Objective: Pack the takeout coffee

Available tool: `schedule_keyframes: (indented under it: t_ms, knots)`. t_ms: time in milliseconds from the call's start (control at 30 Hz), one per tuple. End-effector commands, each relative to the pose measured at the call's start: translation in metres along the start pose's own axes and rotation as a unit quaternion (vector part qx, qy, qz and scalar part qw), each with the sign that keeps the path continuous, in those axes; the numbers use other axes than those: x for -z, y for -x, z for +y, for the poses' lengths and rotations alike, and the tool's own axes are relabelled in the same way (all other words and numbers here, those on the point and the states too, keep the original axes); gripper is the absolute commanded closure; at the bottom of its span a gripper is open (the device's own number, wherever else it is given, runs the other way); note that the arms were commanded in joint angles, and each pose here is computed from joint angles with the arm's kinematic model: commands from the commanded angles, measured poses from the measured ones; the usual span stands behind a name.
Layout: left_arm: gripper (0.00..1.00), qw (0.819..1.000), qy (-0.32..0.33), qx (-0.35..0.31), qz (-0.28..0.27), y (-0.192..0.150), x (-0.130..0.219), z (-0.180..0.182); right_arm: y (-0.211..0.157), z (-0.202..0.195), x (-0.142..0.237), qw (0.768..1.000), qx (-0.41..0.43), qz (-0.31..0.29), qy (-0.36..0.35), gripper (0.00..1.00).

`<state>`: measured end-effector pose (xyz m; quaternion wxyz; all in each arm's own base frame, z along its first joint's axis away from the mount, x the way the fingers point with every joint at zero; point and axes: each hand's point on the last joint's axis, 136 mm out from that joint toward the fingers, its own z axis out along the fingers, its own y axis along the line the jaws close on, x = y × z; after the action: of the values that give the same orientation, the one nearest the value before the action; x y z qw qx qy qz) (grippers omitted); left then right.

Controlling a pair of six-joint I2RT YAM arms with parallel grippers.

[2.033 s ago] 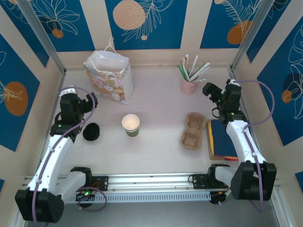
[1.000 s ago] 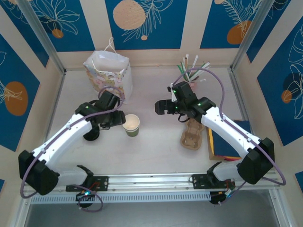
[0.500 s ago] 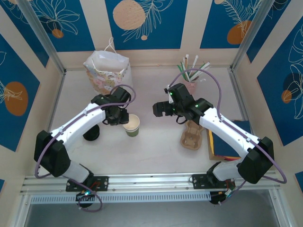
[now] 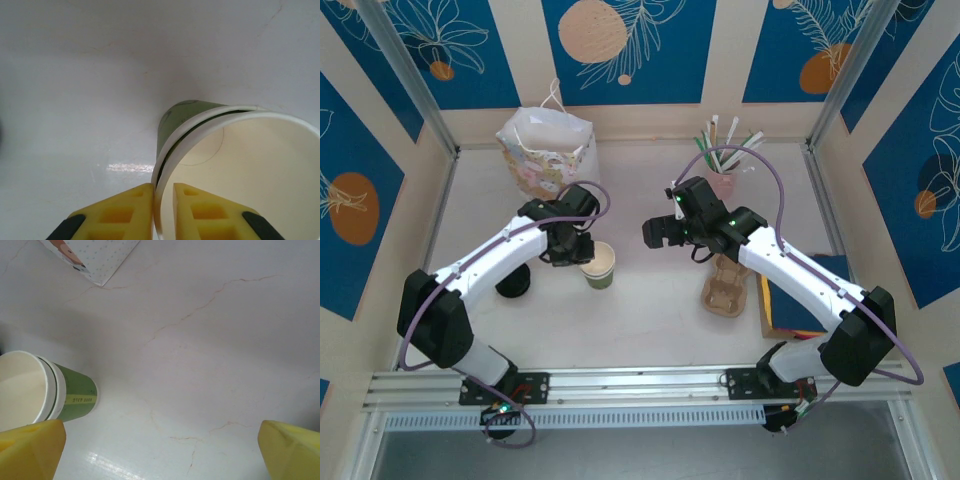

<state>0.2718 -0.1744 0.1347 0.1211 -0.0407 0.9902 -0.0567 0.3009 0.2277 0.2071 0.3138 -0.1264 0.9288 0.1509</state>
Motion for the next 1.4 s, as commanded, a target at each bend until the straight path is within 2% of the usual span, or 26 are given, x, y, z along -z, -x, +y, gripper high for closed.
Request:
schedule_keyframes:
  t_ms: [0,67,367,1000,1367]
  knots:
    - [0.87,1.0,-0.004,-0.009,0.007,-0.004,0.002,-0.002,0.01,0.002,0.006,1.0,0.007,-0.011,-0.004,0.01]
    - [0.92,1.0,-0.004,-0.008,0.008,-0.004,0.002,-0.003,0.01,0.002,0.006,1.0,0.007,-0.011,-0.005,0.01]
    - [0.99,1.0,-0.011,0.012,-0.001,-0.001,0.009,0.007,0.01,0.003,0.006,1.0,0.007,-0.009,-0.004,0.01]
    - [1.0,0.998,-0.019,0.056,-0.027,0.037,0.019,0.045,0.013,0.011,0.002,1.0,0.012,-0.005,0.003,0.01]
    - [1.0,0.997,-0.019,0.067,-0.032,0.057,0.015,0.056,0.017,0.044,-0.013,0.996,0.005,0.026,0.082,0.01]
